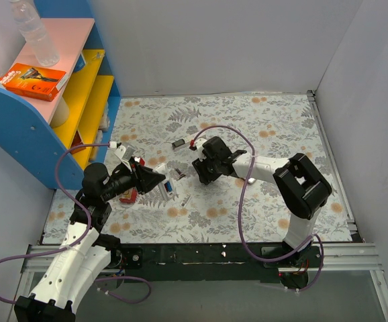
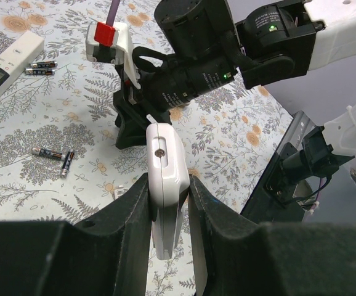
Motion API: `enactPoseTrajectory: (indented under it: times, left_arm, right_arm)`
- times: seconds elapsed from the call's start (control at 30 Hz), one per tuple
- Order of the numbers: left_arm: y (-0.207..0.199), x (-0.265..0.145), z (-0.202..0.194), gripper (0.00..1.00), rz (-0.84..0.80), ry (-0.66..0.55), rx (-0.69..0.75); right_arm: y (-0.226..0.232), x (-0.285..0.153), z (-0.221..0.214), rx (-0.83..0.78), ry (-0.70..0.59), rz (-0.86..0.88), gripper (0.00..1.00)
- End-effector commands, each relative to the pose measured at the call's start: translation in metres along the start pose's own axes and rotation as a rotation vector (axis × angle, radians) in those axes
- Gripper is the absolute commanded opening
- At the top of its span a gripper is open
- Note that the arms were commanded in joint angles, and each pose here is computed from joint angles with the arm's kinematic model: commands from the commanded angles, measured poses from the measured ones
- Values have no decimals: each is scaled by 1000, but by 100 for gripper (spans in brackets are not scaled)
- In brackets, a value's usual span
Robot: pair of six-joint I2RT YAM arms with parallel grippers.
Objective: Load the batteries into the remote control
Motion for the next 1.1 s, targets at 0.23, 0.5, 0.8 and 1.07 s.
enactPoseTrajectory:
  times: [0.23,0.5,0.8,1.07]
  left_arm:
    - [0,-1,5,0,3,-21,16]
    - [2,0,5,0,24,-26,2]
    - [7,-1,6,0,65,-35,-11]
    - [8,-2,6,0,73,-39,-14]
  right_arm:
    - [-3,-21,-26,16,82,-51,53]
    - [0,-56,0,53,-40,-95,52]
    - [-18,-45,-2,198,-38,-264,39]
    - [-16,-31,3,251,-57,-253,34]
Point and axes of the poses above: each gripper's point midway between its finger pads, its own x axis out along the fingers, its own y axis along the line the jaws close on, z = x × y, the point moved 4 cm from there along -x, back along the fingers, and after that the axes turned 2 degrees about x, right-handed, at the moved point
